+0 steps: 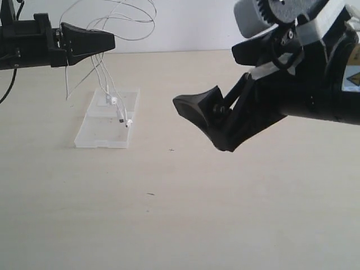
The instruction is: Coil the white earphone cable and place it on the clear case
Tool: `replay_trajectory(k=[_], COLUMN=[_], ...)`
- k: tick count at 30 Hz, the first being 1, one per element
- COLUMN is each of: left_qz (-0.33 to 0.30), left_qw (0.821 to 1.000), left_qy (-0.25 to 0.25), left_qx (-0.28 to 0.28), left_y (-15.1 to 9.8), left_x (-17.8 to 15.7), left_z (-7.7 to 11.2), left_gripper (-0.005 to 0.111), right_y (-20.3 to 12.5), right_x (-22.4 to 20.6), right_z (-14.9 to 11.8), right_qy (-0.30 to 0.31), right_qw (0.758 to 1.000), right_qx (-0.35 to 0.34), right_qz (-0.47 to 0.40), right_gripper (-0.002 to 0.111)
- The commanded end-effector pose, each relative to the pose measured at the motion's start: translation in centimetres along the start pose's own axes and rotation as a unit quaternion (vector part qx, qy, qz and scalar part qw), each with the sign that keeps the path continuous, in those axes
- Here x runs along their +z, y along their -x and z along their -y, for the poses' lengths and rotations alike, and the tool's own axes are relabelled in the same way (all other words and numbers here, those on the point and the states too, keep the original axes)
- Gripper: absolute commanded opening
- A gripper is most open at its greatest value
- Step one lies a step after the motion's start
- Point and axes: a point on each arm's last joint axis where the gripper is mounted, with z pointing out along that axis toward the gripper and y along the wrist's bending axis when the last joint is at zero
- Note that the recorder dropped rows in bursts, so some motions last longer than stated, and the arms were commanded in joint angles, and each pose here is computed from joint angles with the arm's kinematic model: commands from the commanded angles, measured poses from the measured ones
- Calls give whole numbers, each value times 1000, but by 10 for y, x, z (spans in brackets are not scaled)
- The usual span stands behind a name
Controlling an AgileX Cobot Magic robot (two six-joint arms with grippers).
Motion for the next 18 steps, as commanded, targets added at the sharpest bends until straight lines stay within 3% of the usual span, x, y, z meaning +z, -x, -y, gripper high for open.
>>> replay_trajectory(k=[1,6,12,15,18], left_qz=[7,0,-32,-50,-48], left_qw=[1000,1000,993,987,986], left_qy=[8,11,84,135,138], left_qx=[-5,-20,-74,-76,-77], left_y=[-2,-11,-18,-17,-15], left_x=[-6,-4,-6,-9,-9], left_z=[-4,-9,-22,-28,-26], left_gripper=[0,0,0,0,0], right_y=[-15,-19,-19,-19,-19], right_x=[2,2,2,2,2], right_z=[-1,-2,-2,-2,-2], right_qy=[-4,-4,-4,-4,-4], right_qw=[1000,1000,1000,1000,1000], right_qx=[-3,0,-5,-8,-8], right_qz=[15,15,16,16,16], right_gripper=[105,105,105,105,105])
